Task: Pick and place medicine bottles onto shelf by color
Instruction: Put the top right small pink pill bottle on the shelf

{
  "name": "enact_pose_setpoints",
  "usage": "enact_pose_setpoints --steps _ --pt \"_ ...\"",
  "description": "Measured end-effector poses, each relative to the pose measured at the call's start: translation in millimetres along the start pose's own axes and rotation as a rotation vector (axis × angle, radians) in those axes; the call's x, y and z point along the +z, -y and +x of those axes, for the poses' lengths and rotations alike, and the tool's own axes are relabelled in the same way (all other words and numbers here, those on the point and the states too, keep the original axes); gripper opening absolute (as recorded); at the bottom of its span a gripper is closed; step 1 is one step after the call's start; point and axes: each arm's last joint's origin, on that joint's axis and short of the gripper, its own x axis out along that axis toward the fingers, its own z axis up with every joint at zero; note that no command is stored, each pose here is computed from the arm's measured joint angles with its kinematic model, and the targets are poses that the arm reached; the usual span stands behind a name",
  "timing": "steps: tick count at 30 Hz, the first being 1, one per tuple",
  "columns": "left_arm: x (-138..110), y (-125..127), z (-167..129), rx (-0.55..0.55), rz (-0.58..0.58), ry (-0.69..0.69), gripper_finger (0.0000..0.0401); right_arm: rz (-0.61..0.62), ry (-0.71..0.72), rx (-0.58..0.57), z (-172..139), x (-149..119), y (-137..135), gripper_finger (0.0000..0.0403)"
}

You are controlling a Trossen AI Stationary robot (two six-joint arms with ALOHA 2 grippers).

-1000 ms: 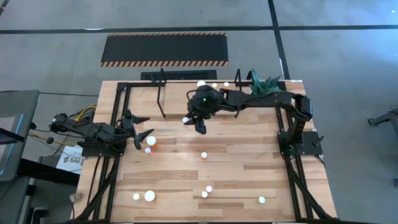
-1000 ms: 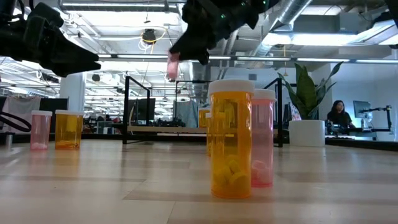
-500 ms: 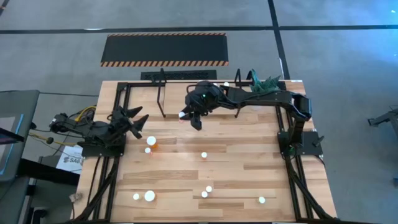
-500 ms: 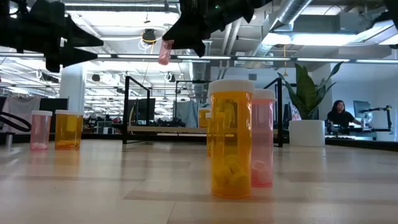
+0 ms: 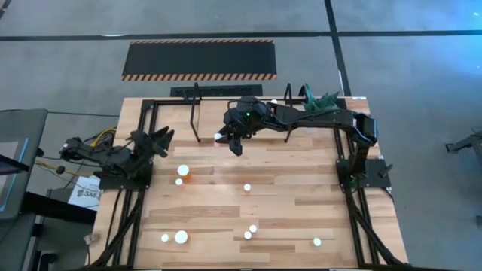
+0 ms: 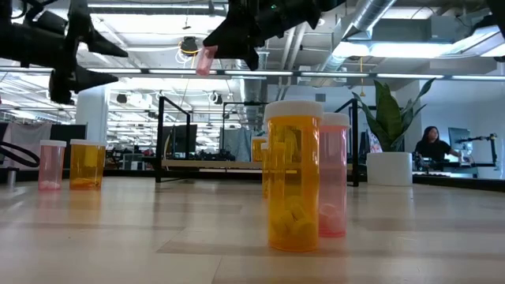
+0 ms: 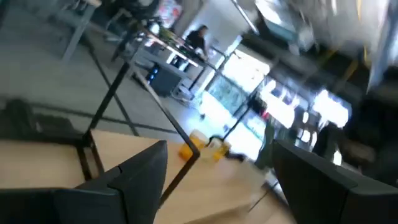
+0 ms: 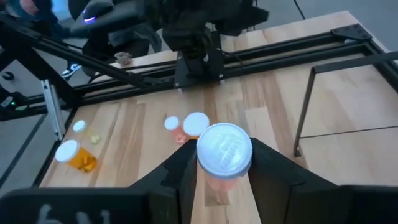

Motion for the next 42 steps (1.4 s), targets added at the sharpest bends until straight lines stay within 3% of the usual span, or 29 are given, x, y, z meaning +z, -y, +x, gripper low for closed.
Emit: enact_pose_setpoints --steps 2,5,9,15,24,28,31,38,42 --pt "1.7 2.2 0.0 -0.035 -0.116 -0.007 0.0273 -0.001 -0.003 0.012 0.7 -0.4 -2.4 0.0148" --pt "7.0 9.9 -0.5 -0.175 -0.260 -0.047 0.0273 -0.003 -0.003 0.016 1.1 -0.5 -3.9 0.0150" --pt "16.0 23.4 0.5 -0.311 -0.285 -0.016 0.0273 -0.004 -0.005 0.022 1.9 -0.9 -6.6 0.0147" --pt "19.8 54.7 11.3 -0.323 -0.140 -0.047 0.0273 0.020 -0.003 0.019 -2.3 1.4 -5.9 0.0151" --pt "4.4 118.5 44.5 -0.252 0.287 -0.094 0.0273 0.060 -0.085 -0.037 -25.2 23.7 5.1 0.0149" --pt "2.7 135.9 59.4 -0.232 0.304 -0.093 0.0273 0.034 -0.142 -0.051 -36.9 31.7 5.4 0.0152" --pt "2.6 147.3 69.5 -0.286 0.319 -0.124 0.0273 -0.012 -0.221 -0.058 -43.6 30.2 5.3 0.0156" --pt "6.2 157.9 91.4 -0.248 0.508 -0.204 0.0273 -0.087 -0.307 -0.057 -56.1 33.0 4.2 0.0154" --pt "5.4 156.7 101.6 -0.257 0.468 -0.258 0.0273 -0.081 -0.302 -0.065 -57.8 34.5 6.7 0.0154"
